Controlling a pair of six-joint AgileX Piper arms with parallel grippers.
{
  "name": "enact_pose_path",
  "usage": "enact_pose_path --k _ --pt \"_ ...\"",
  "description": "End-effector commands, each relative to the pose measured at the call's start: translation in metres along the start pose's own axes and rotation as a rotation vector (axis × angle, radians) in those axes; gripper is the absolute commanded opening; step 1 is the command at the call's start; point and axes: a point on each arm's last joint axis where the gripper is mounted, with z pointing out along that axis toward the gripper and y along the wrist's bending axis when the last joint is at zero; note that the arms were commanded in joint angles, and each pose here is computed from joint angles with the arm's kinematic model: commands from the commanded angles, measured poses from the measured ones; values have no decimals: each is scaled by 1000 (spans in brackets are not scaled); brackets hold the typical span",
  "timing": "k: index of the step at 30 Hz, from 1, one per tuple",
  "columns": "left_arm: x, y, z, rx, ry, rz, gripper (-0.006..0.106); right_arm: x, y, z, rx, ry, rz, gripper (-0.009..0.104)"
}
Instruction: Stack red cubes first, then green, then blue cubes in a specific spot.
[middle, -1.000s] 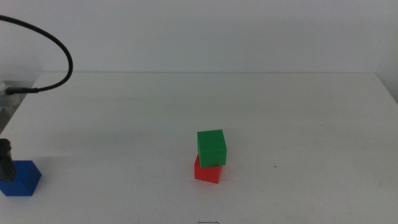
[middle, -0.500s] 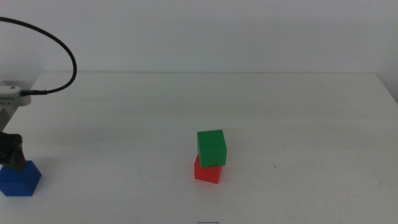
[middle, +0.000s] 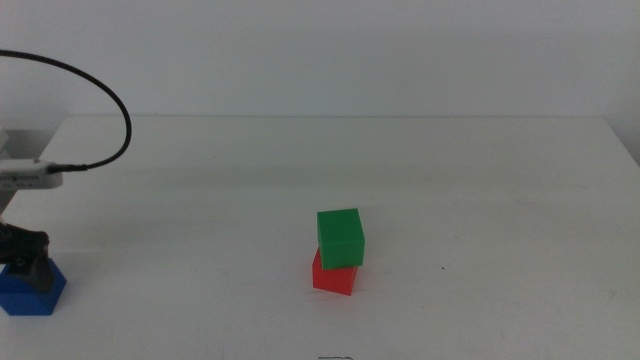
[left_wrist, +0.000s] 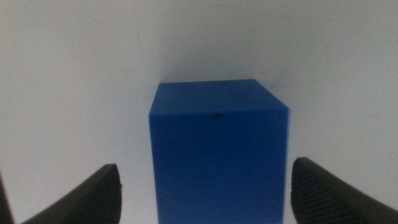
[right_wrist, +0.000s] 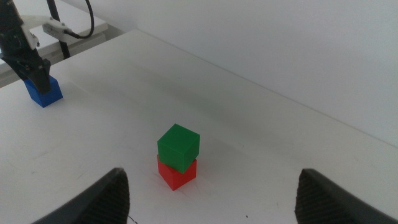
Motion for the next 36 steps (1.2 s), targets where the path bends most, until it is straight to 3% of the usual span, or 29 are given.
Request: enact_pose_path --k 1,5,8,16,18,24,31,36 --pt "-9 -1 -12 -16 -66 9 91 -13 -2 -3 16 -87 -10 80" --pt "-14 -7 -2 -23 -54 42 81 -13 -2 -3 16 -87 -10 80" --pt "-17 -10 2 -28 -55 55 67 -13 -2 -3 16 -87 -10 80" --pt "-15 -19 -28 -4 -13 -83 6 -13 -2 -3 16 -87 -10 80" --pt "-18 -35 -49 -8 -31 -98 -2 -13 -2 -3 16 -87 -10 80" --pt "-30 -121 -107 40 -172 -190 -1 -13 -2 -3 16 -87 -10 80" --pt "-27 -234 -123 -27 -221 -233 -1 -13 -2 -3 16 -87 -10 80" --pt "-23 -304 -134 -47 -249 -109 -1 -13 -2 -3 16 -87 -10 80"
